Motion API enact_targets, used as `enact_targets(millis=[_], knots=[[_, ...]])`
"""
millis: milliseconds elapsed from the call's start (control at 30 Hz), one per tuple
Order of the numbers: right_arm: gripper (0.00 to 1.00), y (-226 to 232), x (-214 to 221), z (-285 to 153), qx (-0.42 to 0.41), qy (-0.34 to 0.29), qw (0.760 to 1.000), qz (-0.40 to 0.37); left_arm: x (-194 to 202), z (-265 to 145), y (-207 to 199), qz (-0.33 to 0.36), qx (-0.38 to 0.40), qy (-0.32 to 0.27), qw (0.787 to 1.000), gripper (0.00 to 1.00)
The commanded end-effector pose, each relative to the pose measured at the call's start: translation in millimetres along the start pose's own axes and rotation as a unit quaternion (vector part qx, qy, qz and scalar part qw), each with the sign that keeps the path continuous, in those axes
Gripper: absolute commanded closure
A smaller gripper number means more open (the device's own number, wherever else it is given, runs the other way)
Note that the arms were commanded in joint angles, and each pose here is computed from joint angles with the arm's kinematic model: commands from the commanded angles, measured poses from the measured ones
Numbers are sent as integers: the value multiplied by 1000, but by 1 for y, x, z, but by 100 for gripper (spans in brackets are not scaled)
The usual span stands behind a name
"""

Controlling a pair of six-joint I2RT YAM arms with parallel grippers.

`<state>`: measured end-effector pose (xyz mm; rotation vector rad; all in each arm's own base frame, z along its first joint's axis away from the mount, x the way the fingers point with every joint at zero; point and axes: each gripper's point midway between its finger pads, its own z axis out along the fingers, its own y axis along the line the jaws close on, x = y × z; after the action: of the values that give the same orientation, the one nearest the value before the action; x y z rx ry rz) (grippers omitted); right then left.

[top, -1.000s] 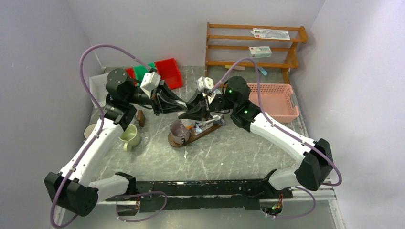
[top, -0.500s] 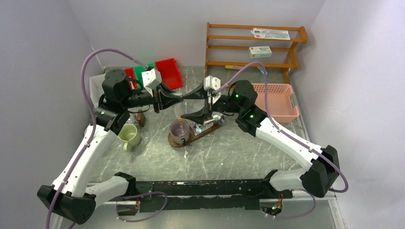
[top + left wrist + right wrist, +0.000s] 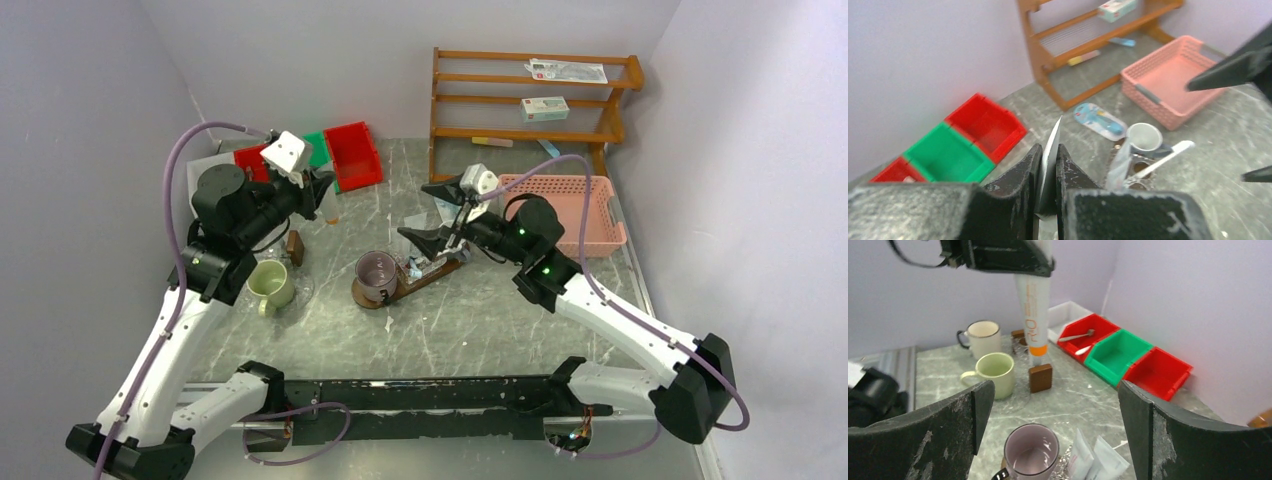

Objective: Prepare toiletry sets of a toothbrush and toothpaste on the tray
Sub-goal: Place the toothpaste in the toothpaste holder.

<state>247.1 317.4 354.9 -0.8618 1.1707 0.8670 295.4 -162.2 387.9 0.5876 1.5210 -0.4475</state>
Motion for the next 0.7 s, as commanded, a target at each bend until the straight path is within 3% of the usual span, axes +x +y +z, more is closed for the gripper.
enact_targets(millis=[0, 500, 667], knots=[[0, -28, -17, -15, 96, -43, 994, -1, 8, -9, 54, 6, -144, 0, 990, 95], [0, -49, -21, -71, 219, -102, 970, 33, 37, -52, 164, -32, -352, -40, 934, 95], [0, -51, -25, -80, 235, -119, 964, 32, 53, -79, 206, -76, -409, -57, 908, 95]])
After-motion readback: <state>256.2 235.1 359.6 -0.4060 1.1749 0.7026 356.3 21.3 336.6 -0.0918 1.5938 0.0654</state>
